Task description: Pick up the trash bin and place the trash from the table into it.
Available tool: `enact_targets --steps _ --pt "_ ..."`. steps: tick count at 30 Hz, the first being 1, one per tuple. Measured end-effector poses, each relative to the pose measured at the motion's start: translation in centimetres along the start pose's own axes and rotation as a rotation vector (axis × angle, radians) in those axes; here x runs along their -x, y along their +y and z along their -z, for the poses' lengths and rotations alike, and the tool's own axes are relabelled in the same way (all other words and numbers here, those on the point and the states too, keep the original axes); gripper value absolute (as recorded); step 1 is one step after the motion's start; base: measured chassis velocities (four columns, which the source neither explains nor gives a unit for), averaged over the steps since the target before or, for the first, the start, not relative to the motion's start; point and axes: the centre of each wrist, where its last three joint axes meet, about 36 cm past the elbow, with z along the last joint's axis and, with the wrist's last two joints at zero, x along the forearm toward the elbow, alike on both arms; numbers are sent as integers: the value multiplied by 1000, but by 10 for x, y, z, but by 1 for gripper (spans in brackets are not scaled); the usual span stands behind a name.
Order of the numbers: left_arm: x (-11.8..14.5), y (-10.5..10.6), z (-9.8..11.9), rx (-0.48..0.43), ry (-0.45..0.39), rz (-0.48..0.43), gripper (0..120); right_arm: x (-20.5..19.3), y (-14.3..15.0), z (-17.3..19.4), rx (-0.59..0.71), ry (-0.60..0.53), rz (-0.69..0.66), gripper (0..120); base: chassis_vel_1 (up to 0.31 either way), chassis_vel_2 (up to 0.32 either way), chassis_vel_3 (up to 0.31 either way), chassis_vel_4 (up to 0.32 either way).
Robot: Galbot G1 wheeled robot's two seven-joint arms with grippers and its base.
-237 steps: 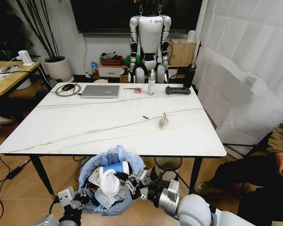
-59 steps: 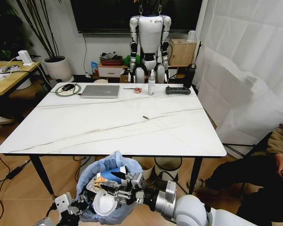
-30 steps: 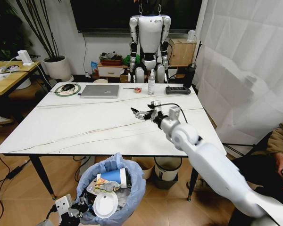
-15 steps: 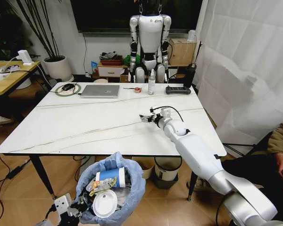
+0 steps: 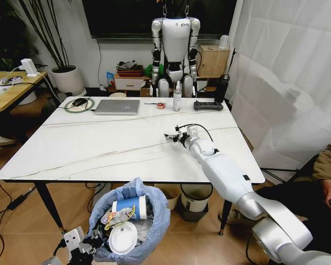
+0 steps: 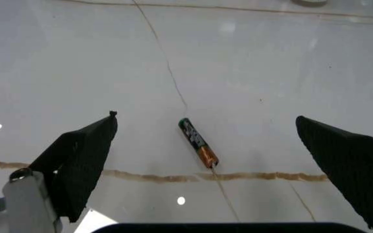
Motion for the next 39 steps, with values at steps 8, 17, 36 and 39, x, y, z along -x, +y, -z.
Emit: enact_targets --steps 8,17,36,39 --pt "0 0 0 0 -2 0 0 3 0 -14 -16 25 -7 100 0 0 0 0" --pt "0 0 1 1 -5 0 0 7 5 -24 -23 36 -9 88 0 0 0 0" --pt "2 0 1 0 -6 -2 0 6 4 -26 -28 39 -10 21 0 0 0 0" --pt "2 0 1 -1 -6 -3 0 5 4 -29 -33 42 -10 11 0 0 0 0"
